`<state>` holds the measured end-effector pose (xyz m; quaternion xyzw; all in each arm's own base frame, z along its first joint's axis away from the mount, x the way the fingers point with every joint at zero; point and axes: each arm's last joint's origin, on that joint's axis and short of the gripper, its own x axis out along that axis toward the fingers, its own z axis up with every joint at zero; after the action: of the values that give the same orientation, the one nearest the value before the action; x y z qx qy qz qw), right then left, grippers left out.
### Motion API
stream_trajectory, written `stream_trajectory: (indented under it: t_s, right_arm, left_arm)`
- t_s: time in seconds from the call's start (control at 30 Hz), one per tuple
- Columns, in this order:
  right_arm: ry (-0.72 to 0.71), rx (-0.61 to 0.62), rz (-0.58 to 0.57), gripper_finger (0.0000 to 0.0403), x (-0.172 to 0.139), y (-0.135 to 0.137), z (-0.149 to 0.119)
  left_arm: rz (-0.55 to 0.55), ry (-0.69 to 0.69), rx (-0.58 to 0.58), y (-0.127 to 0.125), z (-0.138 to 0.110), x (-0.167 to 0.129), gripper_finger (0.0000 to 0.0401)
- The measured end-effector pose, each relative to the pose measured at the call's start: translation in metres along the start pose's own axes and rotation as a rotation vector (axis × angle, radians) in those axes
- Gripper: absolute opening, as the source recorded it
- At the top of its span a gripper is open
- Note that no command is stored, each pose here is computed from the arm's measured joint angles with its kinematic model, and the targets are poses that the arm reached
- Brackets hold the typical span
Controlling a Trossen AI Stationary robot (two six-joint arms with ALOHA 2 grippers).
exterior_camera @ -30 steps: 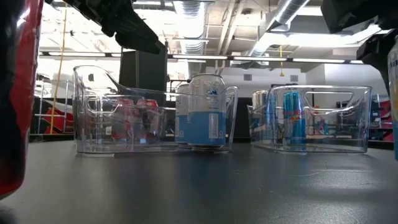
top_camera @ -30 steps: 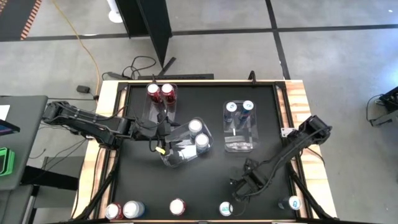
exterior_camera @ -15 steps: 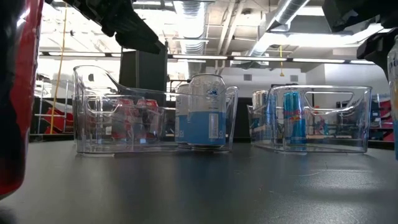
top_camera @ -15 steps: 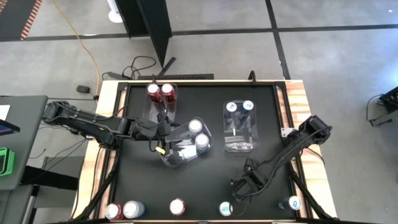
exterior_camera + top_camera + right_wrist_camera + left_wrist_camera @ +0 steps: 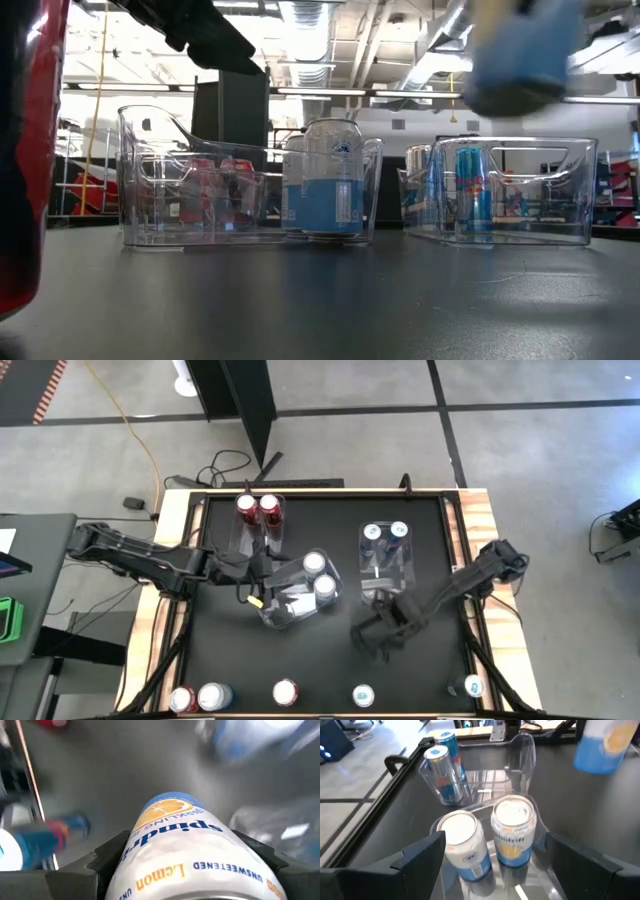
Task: Sort soda cans
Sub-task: Put the right white blue soda can into the middle transparent bin
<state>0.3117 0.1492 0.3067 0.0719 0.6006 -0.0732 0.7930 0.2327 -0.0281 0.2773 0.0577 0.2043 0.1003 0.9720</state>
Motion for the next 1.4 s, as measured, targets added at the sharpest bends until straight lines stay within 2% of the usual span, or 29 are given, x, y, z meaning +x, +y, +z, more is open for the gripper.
stream_trajectory:
  t_s: [0.23,0.33,0.43,0.57,0.8,1.0,1.2,1.4]
  right_arm:
    - [-0.254,-0.05,0.035,0.0305,-0.046,-0.04,0.055]
    - [-0.371,-0.058,0.041,0.0305,-0.054,-0.058,0.079]
    - [-0.426,-0.079,0.039,0.0305,-0.054,-0.073,0.097]
    - [-0.415,-0.121,0.045,0.0305,-0.041,-0.086,0.118]
    - [-0.343,-0.217,0.056,0.0305,-0.01,-0.09,0.149]
    - [-0.275,-0.257,0.03,0.0305,0.013,-0.093,0.167]
    - [-0.234,-0.254,0.024,0.0305,0.033,-0.101,0.173]
    - [-0.213,-0.246,0.064,0.0305,0.057,-0.104,0.181]
  left_arm:
    - [0.045,0.047,-0.01,0.008,-0.003,-0.016,0.0335]
    - [0.062,0.049,-0.022,0.012,-0.004,-0.026,0.0335]
    - [0.064,0.031,-0.046,0.017,-0.002,-0.038,0.0335]
    - [0.06,-0.016,-0.082,0.022,-0.005,-0.055,0.0335]
    - [0.056,-0.106,-0.094,0.029,-0.017,-0.074,0.0335]
    - [0.041,-0.064,-0.099,0.031,-0.022,-0.078,0.0335]
    - [0.047,-0.032,-0.103,0.029,-0.024,-0.074,0.0335]
    - [0.051,0.006,-0.105,0.029,-0.028,-0.073,0.0335]
